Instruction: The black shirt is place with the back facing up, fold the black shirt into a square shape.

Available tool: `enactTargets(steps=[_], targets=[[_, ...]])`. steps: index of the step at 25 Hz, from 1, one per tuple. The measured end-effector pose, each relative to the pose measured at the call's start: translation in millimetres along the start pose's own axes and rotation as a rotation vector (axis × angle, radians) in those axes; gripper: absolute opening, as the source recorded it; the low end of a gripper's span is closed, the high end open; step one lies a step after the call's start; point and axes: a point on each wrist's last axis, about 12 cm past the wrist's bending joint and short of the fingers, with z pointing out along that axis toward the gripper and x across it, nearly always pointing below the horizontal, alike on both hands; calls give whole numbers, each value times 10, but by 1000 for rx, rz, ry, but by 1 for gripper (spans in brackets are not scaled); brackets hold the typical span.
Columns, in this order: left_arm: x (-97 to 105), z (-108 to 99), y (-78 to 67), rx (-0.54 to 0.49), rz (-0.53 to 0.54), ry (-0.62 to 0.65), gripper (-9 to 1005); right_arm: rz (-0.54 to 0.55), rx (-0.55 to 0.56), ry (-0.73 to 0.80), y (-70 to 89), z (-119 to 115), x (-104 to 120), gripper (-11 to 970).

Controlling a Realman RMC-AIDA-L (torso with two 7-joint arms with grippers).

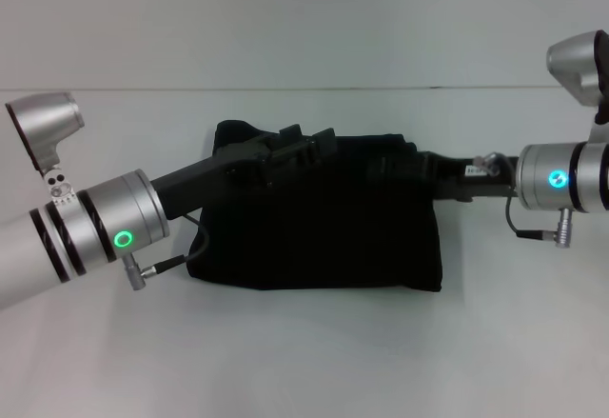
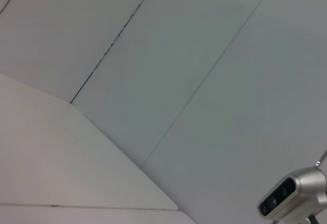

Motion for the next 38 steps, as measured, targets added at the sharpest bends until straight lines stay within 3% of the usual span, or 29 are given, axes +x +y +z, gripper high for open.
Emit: enactTargets(steps=[8,16,30,38], targets=[[21,31,13,-20,15,3,787,-41,-21,-141,67,104,-47,914],[25,41,24,-32,13,3,787,-93,-3,-164,115,180,-52,909],[48,37,32,-42,4,1,787,29,55,-115,-51,192,157,902],[64,44,40,-52,0,5,787,-23,87,-204,42,258,-36,897]])
